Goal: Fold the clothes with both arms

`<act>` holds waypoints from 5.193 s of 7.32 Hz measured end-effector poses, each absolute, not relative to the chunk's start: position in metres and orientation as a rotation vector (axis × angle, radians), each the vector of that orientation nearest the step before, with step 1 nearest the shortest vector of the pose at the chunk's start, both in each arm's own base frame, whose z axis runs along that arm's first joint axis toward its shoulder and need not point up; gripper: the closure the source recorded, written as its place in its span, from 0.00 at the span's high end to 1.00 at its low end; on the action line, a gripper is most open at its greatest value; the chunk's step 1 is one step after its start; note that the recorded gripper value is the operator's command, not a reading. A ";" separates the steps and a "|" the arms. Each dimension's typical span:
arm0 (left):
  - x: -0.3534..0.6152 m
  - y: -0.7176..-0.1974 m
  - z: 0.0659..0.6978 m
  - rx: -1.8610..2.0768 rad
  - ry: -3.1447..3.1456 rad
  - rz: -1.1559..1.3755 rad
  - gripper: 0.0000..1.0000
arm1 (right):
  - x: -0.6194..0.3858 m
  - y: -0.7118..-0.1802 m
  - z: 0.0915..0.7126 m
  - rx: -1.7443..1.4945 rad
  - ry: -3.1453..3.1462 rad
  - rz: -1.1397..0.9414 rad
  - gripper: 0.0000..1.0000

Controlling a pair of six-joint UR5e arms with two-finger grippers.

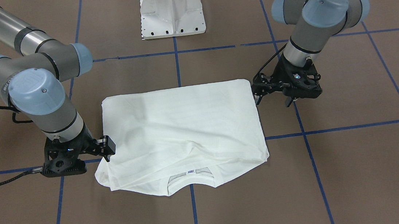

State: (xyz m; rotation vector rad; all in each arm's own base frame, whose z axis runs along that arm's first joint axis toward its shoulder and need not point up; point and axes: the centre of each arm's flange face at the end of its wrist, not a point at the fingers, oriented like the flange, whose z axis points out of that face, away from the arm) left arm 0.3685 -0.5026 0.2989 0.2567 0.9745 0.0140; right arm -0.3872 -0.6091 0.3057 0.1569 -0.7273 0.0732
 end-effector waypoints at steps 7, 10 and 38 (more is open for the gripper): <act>0.460 -0.403 0.330 0.121 0.934 -0.070 0.99 | -0.379 -0.597 0.299 0.157 -0.757 0.063 1.00; 0.479 -0.391 0.342 0.103 0.929 -0.044 0.91 | -0.379 -0.597 0.298 0.159 -0.759 0.062 1.00; 0.302 -0.667 0.427 0.445 0.714 0.112 1.00 | -0.635 -0.480 0.200 -0.029 -0.780 0.546 0.68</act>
